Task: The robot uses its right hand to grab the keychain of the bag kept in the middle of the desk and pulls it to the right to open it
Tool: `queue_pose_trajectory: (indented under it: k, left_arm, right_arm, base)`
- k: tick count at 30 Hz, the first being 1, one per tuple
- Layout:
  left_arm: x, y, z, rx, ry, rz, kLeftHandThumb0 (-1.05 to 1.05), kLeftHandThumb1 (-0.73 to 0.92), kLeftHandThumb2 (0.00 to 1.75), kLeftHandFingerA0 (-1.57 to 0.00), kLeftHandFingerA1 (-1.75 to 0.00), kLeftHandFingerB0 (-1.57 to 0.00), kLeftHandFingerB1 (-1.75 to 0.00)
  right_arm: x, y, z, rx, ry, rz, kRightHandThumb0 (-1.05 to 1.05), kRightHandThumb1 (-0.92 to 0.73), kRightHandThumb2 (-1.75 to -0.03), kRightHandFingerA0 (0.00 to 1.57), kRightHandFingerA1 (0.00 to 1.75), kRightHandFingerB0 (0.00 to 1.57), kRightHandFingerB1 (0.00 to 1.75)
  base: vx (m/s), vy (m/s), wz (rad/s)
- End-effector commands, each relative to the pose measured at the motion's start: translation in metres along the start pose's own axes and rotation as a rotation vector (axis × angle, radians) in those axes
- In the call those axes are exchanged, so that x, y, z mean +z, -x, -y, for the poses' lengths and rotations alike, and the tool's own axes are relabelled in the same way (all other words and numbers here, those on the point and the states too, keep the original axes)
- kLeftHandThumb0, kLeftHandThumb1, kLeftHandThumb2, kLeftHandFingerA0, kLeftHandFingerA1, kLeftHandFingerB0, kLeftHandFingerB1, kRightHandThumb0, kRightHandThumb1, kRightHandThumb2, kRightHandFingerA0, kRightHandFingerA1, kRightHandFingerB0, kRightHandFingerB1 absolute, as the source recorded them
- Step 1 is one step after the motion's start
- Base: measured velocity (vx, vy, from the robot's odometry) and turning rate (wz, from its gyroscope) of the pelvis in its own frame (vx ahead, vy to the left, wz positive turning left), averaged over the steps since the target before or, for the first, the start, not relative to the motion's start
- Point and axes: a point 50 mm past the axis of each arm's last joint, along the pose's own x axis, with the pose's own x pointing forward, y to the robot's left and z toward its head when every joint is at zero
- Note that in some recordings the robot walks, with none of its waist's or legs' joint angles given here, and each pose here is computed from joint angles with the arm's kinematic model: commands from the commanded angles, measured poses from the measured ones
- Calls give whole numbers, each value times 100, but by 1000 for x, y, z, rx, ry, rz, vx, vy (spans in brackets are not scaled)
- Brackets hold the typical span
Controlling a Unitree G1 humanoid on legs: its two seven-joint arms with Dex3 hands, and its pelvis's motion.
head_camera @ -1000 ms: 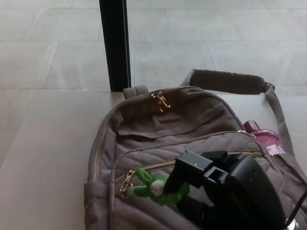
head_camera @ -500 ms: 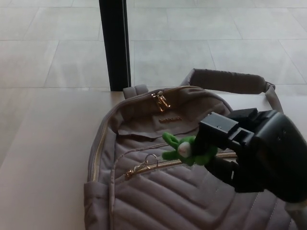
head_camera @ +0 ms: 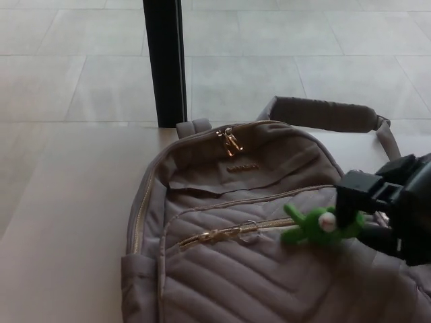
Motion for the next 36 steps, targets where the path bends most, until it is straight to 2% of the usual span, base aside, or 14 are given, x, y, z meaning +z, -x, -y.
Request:
queue_pose_trajectory:
  k: [1,3,6,8,12,18,25,27,30,31,33,36]
  left_arm:
    - [-3,1,-1,8,21,-12,-81,90,67,-78,-59,-67,-47]
    - [-3,2,-1,7,-9,-2,-79,92,68,-78,-58,-65,-46]
    - [-3,2,0,5,-10,-2,-78,92,68,-78,-59,-64,-46]
    - [-4,2,0,7,-13,-14,-81,92,68,-79,-57,-65,-46]
    - [-7,2,1,10,17,-30,-83,91,67,-79,-59,-66,-46]
    - [-6,3,0,3,-16,-11,-84,92,70,-78,-55,-63,-45]
    - [-10,4,4,4,-5,-24,-82,92,69,-79,-57,-65,-45]
    - [-11,4,3,5,15,-38,-82,91,68,-78,-58,-66,-45]
    - [-11,3,6,1,11,-38,-82,92,68,-80,-59,-65,-44]
    - [-11,3,7,4,26,-50,-83,91,68,-81,-60,-67,-43]
    - [-11,3,7,-1,4,-48,-82,92,68,-79,-59,-65,-44]
    - [-11,3,7,-2,-24,-46,-83,92,69,-79,-59,-65,-44]
  right_arm:
    - [-21,18,3,27,67,-38,-28,-40,-109,102,175,79,158]
    - [-32,27,3,48,108,-64,-27,-38,-103,99,175,74,162]
    - [-36,30,3,43,98,-79,-27,-39,-100,99,175,74,161]
    - [-46,36,5,72,126,-131,-29,-40,-116,96,175,76,157]
    - [-52,41,9,83,142,-176,-29,-42,-103,93,175,72,160]
    - [-67,56,16,75,170,-257,-25,-33,-116,93,175,71,159]
    - [-91,80,28,124,260,-336,-23,-30,-112,89,175,70,156]
    - [-91,82,27,118,247,-334,-25,-37,-105,87,175,67,158]
    - [-87,82,25,82,236,-305,-26,-36,-109,90,175,69,158]
    - [-79,73,19,44,190,-289,-20,-33,-111,92,175,67,160]
    - [-74,68,18,41,204,-277,-18,-35,-105,91,175,70,156]
    - [-65,55,17,20,178,-263,-18,-36,-106,88,175,67,155]
  base:
    - [0,0,0]
    - [0,0,0]
    - [0,0,0]
    - [0,0,0]
    - [0,0,0]
    - [0,0,0]
    - [0,0,0]
    - [0,0,0]
    - [0,0,0]
    - [0,0,0]
    - [0,0,0]
    - [0,0,0]
